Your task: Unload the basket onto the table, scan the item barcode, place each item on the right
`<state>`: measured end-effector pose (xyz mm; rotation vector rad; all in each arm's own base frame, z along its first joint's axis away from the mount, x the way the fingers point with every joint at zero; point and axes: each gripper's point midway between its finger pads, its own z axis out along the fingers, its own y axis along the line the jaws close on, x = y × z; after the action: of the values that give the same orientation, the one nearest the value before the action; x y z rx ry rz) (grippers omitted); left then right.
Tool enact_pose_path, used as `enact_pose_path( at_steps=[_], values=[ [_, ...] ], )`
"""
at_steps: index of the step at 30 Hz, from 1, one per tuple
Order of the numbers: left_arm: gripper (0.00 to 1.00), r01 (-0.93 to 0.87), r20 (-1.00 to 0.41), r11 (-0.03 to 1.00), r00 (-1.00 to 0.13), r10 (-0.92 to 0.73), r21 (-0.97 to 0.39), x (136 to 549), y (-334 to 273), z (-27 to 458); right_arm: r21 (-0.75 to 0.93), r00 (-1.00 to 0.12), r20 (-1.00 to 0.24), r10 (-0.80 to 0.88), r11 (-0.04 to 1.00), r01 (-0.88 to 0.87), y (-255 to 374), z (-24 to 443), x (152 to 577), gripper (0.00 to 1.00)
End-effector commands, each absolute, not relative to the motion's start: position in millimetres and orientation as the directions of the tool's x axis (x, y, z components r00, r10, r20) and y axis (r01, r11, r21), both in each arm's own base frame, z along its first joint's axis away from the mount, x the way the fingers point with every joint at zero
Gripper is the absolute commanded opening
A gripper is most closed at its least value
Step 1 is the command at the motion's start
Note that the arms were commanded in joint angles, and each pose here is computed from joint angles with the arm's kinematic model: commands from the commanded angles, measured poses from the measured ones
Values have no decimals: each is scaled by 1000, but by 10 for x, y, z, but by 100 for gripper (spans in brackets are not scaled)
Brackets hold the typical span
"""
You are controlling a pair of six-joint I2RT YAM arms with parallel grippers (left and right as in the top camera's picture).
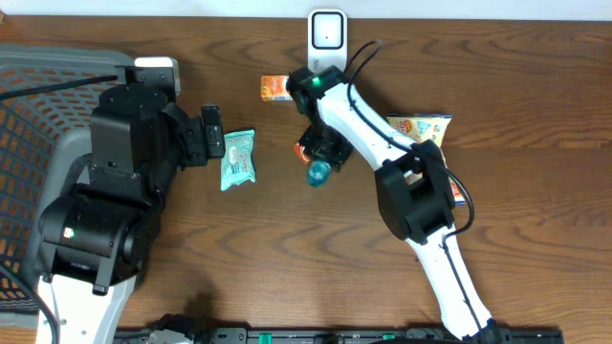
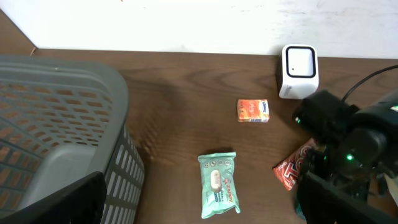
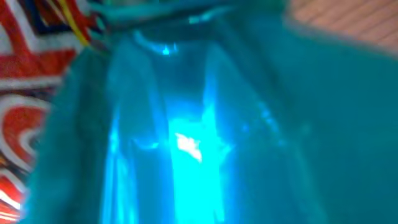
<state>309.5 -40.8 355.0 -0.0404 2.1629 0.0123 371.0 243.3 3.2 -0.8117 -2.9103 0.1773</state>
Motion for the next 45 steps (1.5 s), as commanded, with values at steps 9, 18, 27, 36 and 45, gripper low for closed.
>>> enact_pose_path(
  at_steps=[9,18,27,36,45],
  values=[
    [98,-46,-827,999,-562,-24,2,3110,-380,3533,-176,-837,123,533,842,510,2413,-6,3608,42],
    [98,-46,-827,999,-562,-24,2,3110,-380,3533,-157,-864,125,487,870,467,2455,279,3641,43],
    [98,-46,-826,999,-563,-24,2,3109,-379,3531,-129,-866,187,465,885,447,2569,389,3541,45],
    [98,-45,-818,999,-574,-21,7,3089,-374,3503,-146,-886,157,437,897,417,2636,384,3487,43],
    [98,-45,-817,999,-577,-20,8,3084,-373,3496,-157,-869,131,476,876,456,2380,388,3673,42]
  ],
)
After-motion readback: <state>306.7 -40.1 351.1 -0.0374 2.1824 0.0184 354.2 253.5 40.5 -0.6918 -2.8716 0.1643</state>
